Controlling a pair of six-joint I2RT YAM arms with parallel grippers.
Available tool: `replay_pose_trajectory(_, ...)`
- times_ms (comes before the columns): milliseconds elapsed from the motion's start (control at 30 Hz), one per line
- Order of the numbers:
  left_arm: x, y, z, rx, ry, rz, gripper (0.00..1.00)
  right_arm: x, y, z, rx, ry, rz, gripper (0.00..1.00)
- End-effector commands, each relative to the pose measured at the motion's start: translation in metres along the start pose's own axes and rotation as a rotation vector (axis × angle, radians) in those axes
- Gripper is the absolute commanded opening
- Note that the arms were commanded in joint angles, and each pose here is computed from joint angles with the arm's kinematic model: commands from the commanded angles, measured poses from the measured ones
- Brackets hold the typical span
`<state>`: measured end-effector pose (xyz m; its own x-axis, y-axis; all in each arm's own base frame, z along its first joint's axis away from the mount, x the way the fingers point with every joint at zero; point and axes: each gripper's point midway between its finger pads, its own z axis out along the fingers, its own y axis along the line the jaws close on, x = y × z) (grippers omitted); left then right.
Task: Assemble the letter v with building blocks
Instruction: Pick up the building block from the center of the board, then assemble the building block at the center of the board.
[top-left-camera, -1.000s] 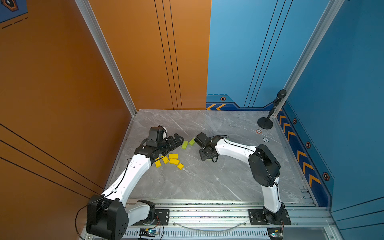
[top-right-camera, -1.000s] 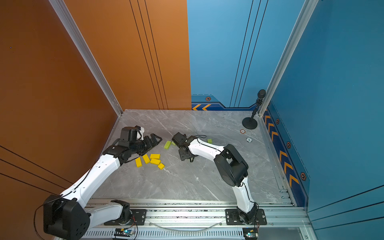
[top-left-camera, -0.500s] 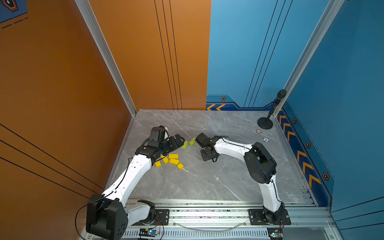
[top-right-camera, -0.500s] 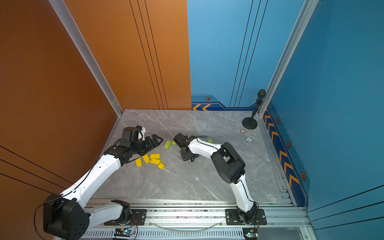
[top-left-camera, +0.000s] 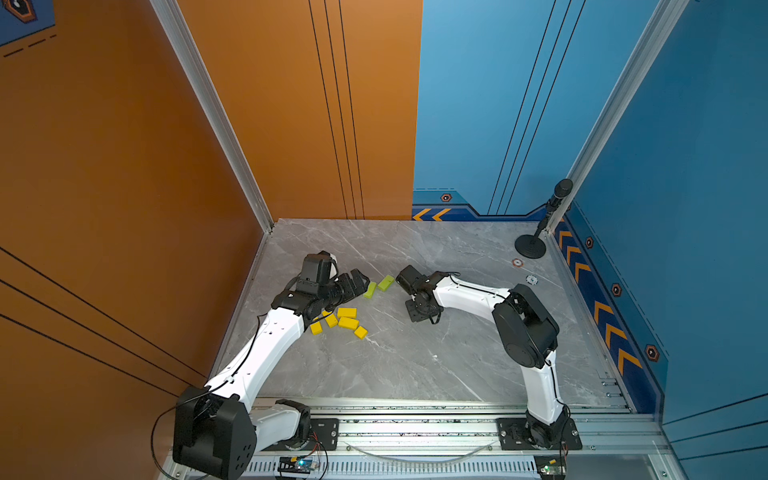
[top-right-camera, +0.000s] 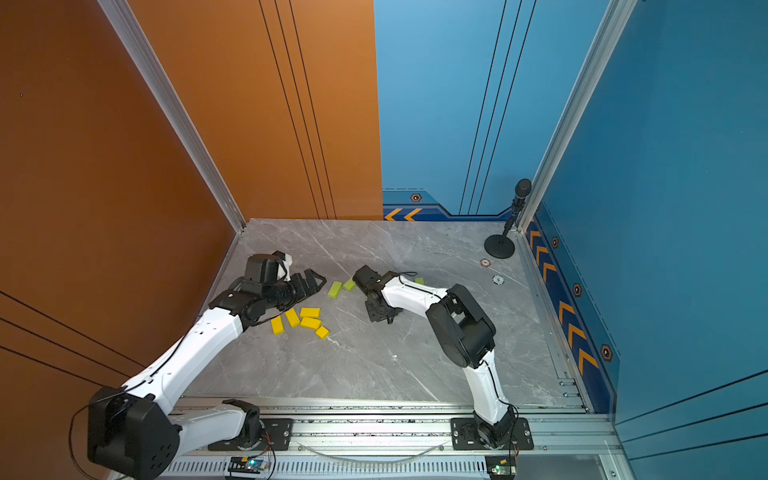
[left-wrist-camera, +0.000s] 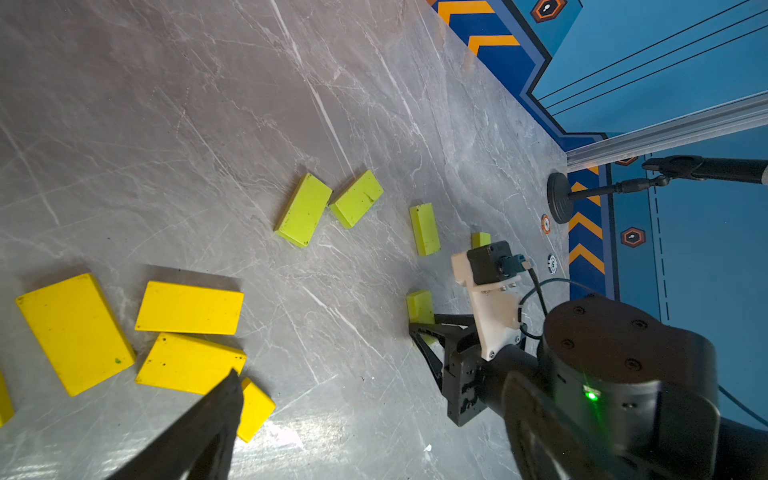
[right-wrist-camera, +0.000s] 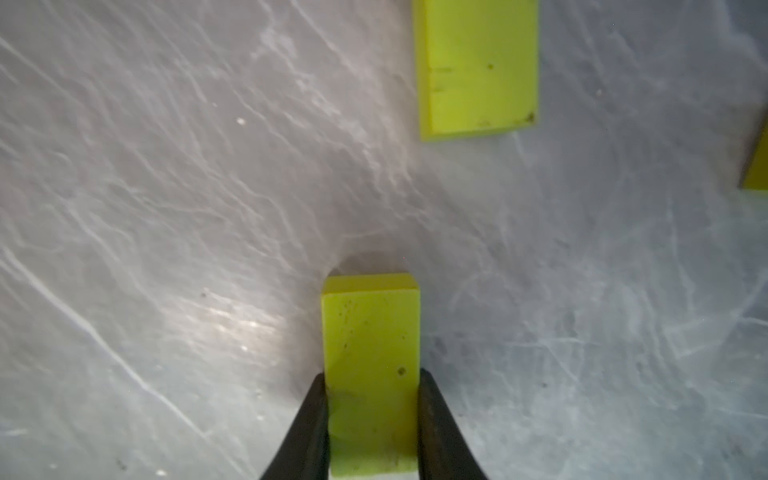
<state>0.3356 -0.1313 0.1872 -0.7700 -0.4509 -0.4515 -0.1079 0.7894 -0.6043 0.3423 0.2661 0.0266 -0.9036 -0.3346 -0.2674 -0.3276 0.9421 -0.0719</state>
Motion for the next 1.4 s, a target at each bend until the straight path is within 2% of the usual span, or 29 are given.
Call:
replay_pose_trajectory(0,-0.003,-0.006,-0.002,-0.006,0.000,0.052,0.98,-0.001,-0.037,-0.018,-0.015,0.003,-0.034,0.17)
replay_pose_trajectory(133,-0.003,-0.016,0.000,0.000,-0.001,0.093,0.98,-0.002,-0.053,-0.027,-0.069,0.005,-0.077,0.17)
replay_pose_trajectory(300,-0.001,-0.025,0.005,0.005,0.007,0.128,0.98,0.000,-0.050,-0.020,-0.077,0.041,-0.201,0.18)
replay_pose_trajectory(667,0.002,-0.019,0.009,-0.007,0.012,0.132,0.98,-0.006,-0.043,-0.006,-0.085,0.062,-0.250,0.18)
replay_pose_trajectory(1367,0.001,-0.013,0.012,-0.020,0.011,0.125,0.98,-0.022,-0.037,0.021,-0.064,0.046,-0.167,0.24)
